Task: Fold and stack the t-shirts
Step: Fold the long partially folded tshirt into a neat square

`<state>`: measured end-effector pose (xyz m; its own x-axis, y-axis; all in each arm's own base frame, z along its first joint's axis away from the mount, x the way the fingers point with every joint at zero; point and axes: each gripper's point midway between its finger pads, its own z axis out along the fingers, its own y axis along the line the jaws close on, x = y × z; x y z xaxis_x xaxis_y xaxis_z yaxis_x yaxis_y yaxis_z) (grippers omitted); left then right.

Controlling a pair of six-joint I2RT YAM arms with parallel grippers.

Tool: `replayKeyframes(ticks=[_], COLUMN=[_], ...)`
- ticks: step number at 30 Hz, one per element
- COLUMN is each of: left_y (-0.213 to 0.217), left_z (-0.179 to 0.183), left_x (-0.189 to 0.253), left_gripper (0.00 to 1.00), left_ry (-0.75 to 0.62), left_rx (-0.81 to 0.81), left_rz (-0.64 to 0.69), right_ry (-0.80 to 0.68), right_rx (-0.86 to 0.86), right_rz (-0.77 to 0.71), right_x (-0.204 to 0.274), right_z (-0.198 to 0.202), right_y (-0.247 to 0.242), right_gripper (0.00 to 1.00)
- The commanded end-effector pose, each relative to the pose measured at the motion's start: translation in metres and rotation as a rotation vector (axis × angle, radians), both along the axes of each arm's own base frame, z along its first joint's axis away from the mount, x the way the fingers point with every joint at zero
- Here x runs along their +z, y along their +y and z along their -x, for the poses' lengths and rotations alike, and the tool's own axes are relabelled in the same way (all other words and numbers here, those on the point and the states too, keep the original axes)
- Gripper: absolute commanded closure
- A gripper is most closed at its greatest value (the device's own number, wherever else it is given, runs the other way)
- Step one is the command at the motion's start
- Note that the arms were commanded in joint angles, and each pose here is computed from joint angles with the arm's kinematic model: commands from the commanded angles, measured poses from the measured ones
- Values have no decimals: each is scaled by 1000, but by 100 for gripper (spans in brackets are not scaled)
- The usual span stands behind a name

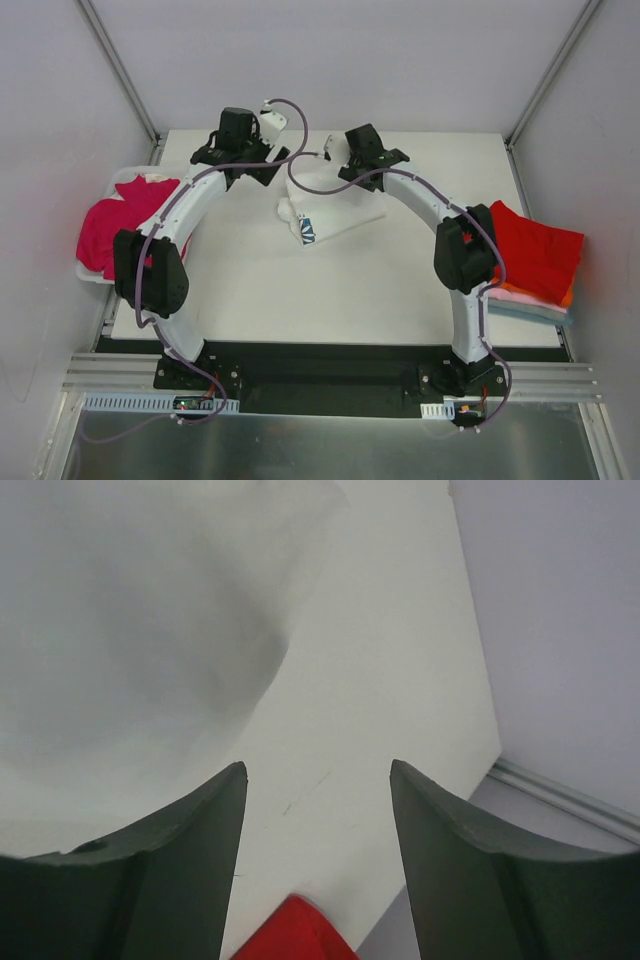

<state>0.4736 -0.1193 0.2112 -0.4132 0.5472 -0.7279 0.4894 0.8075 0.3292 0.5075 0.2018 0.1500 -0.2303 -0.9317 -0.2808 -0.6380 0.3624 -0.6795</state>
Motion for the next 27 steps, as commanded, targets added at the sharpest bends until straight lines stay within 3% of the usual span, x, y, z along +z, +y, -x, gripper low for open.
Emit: replayKeyframes(ticks=[1,14,27], left_y=[-17,10,24], left_z=[-13,-32,-7], left_x=[0,-24,-41], left_gripper=[1,1,1], left_ry=[16,24,58], left_rx=[0,129,134], left_rz=[78,-42,-93], right_ry=[141,381,586], right_rx=[17,72,63], right_rz=[-261,-472,-482], right_x=[19,14,-70], right_z=[31,75,76], right_y=[24,63,76], right_gripper=[38,37,37])
